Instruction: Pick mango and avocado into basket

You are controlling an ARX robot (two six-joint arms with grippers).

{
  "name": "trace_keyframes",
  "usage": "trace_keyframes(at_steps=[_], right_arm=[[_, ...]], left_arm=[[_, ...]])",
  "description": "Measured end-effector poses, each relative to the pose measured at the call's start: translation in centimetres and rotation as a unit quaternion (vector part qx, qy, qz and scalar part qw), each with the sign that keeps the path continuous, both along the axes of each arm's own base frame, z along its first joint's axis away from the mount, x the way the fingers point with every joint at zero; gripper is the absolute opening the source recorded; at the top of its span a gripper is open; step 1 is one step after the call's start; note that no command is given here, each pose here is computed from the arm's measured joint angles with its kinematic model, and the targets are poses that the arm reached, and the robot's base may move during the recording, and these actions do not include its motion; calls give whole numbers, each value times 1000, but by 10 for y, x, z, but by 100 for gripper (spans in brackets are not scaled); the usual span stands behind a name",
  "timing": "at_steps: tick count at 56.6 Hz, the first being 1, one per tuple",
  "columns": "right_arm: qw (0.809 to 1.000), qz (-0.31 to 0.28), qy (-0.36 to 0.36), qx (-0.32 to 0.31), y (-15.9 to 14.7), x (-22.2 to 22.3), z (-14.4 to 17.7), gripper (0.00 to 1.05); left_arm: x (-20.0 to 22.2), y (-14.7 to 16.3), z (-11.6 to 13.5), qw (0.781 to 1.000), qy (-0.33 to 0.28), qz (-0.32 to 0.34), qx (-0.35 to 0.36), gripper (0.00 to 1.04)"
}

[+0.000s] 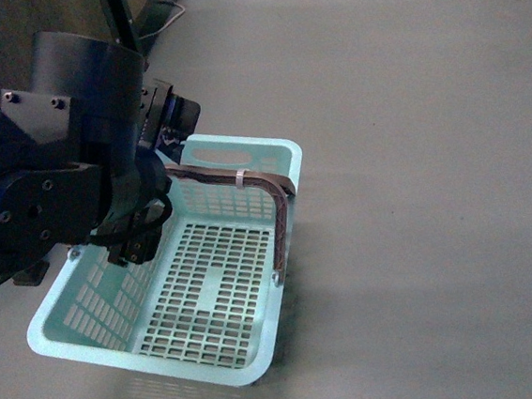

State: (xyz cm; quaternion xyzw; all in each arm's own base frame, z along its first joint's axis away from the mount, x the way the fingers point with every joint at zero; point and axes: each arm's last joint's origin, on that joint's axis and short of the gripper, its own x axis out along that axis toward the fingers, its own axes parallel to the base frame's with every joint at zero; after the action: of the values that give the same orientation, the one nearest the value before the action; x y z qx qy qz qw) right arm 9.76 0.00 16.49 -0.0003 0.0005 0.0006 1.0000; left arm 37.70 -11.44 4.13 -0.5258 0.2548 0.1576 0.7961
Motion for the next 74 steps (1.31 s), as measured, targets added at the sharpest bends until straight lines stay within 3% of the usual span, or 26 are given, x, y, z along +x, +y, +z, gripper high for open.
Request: trace_keyframes(at_steps=[21, 39, 44, 50, 59, 74], right_arm=[[1000, 0, 0, 0, 0, 0, 0, 97], [1000, 0, 0, 0, 0, 0, 0, 97], [1000, 0, 0, 0, 0, 0, 0, 97], [1000, 0, 0, 0, 0, 0, 0, 97], [1000, 0, 0, 0, 0, 0, 0, 97], [1000, 0, 0, 0, 0, 0, 0, 97]], left_arm=[[53, -2, -22, 999, 3, 38, 8, 97], [66, 4, -28, 997, 44, 63, 22, 27], [61, 5, -28, 996, 50, 71, 0, 13], [47, 8, -20, 996, 60, 60, -15, 7], [12, 22, 20, 995, 62, 64, -34, 7], [-48, 70, 126, 993, -4, 91, -75, 7]])
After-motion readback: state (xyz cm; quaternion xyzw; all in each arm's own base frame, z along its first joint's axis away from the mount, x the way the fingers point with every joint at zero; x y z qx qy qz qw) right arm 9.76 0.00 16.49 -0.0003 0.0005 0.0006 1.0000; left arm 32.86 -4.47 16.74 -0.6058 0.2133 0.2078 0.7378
